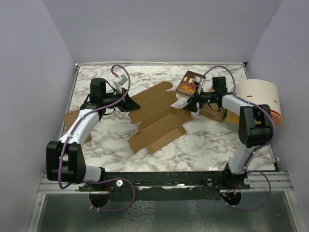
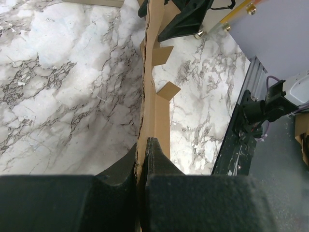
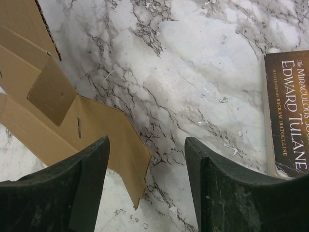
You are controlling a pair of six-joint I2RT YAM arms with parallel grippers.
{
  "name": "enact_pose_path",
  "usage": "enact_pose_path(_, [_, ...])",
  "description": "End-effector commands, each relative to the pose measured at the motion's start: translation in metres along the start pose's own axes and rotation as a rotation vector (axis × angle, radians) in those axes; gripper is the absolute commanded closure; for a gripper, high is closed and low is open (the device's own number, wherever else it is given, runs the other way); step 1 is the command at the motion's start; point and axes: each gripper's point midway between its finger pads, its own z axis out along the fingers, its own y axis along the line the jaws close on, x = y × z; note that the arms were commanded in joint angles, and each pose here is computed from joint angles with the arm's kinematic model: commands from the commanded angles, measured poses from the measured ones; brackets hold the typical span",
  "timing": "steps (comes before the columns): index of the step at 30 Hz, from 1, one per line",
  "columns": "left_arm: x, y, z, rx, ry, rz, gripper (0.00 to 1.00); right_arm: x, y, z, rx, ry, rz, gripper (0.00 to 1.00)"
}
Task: Fold the paper box
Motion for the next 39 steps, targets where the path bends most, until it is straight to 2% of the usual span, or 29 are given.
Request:
enact_pose_path(1, [-0.007, -0.007, -0.004, 0.009, -0.025, 0.065, 1.00, 0.015, -0.008, 0.003, 0.007, 0.062, 0.036, 0.38])
enact_pose_path(6, [-0.008, -0.007, -0.005, 0.008, -0.026, 0.070, 1.00, 0.020, -0.005, 0.005, -0.019, 0.071, 0.054, 0.50])
enact_pose_path(7, [-0.008, -0.007, -0.005, 0.006, -0.027, 0.071, 1.00, 0.020, -0.005, 0.005, -0.024, 0.071, 0.057, 0.55])
enact_pose_path(8, [-0.008, -0.007, -0.005, 0.004, -0.027, 0.073, 1.00, 0.020, -0.005, 0.006, -0.028, 0.069, 0.059, 0.61])
enact_pose_path(10, [-0.008, -0.006, -0.006, -0.006, -0.027, 0.076, 1.00, 0.016, -0.001, 0.005, -0.046, 0.058, 0.056, 0.83])
enact_pose_path(12, [-0.010, -0.004, -0.007, -0.021, -0.028, 0.083, 1.00, 0.009, 0.003, 0.004, -0.062, 0.039, 0.048, 0.96])
enact_pose_path(13, [-0.012, -0.005, -0.007, -0.025, -0.029, 0.087, 1.00, 0.004, 0.004, 0.003, -0.065, 0.027, 0.038, 0.99])
enact_pose_path(22, [-0.034, -0.022, -0.010, -0.016, -0.049, 0.122, 1.00, -0.049, 0.013, -0.009, 0.072, -0.137, -0.069, 0.99])
enact_pose_path(30, [-0.042, -0.024, -0.009, -0.087, -0.015, 0.175, 1.00, -0.084, 0.037, 0.012, 0.189, -0.283, -0.187, 0.99])
enact_pose_path(33, [-0.038, -0.016, -0.008, -0.124, 0.000, 0.173, 1.00, -0.086, 0.034, 0.012, 0.239, -0.316, -0.184, 0.99])
enact_pose_path(39, [-0.026, -0.011, -0.003, -0.126, 0.031, 0.164, 1.00, -0.064, 0.036, 0.016, 0.230, -0.312, -0.207, 0.99])
